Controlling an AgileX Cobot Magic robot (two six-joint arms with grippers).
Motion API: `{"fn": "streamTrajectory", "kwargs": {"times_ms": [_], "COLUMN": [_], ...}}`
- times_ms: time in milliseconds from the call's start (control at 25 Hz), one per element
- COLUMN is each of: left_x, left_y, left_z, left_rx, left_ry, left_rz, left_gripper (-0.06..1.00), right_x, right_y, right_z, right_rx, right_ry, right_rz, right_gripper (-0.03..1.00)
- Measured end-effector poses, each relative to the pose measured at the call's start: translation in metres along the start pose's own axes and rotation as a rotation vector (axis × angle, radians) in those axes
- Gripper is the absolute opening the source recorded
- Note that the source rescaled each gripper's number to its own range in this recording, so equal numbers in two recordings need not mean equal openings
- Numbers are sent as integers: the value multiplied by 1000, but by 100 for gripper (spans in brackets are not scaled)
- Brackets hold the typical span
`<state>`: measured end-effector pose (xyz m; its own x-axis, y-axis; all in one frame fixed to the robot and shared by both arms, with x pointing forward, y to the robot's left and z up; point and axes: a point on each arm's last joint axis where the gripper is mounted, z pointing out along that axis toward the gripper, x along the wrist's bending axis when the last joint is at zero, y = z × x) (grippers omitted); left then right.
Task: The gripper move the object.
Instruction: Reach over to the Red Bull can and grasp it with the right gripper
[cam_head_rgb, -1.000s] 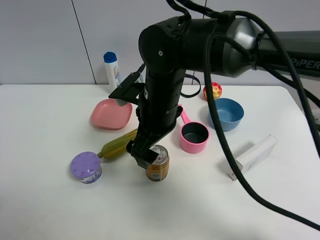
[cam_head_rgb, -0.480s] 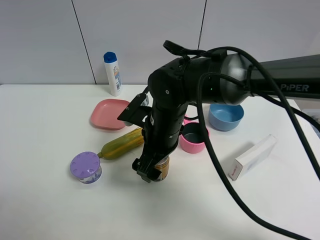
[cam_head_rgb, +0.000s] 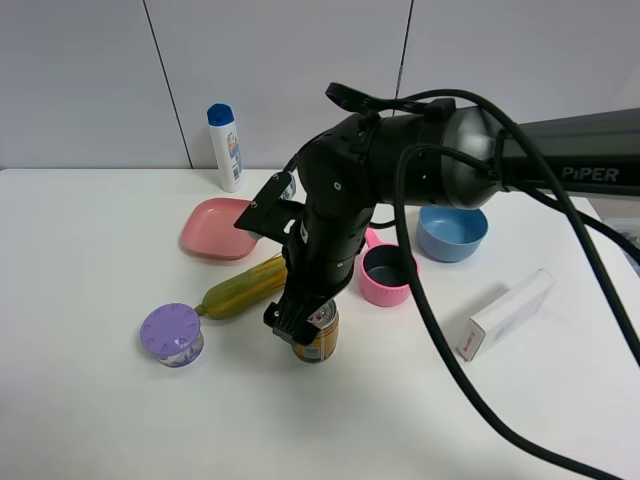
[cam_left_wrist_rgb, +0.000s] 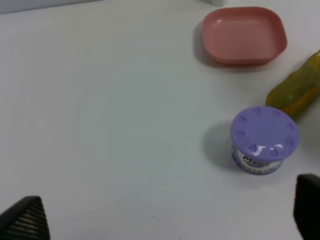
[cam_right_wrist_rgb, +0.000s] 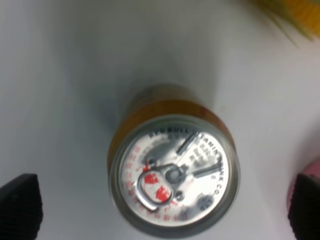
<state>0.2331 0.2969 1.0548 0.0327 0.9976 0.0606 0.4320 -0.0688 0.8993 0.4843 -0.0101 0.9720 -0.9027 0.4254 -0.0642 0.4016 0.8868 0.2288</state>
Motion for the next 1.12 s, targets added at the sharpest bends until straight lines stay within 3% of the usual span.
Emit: {"fn": "streamTrajectory", "kwargs": {"times_ms": [560, 1000, 1120], "left_x": [0, 0, 0], "left_y": [0, 0, 0], "left_z": [0, 0, 0], "left_rx": [0, 0, 0], "left_ry": [0, 0, 0], "left_rz": [0, 0, 0], "left_gripper": [100, 100, 100], "right_x": [1, -8, -8], "right_y": [-2, -5, -5], "right_z": [40, 50, 50], "right_rx": [80, 95, 95], "right_ry": [22, 21, 21], "right_rz": [17, 41, 41], "right_gripper": [100, 100, 86]}}
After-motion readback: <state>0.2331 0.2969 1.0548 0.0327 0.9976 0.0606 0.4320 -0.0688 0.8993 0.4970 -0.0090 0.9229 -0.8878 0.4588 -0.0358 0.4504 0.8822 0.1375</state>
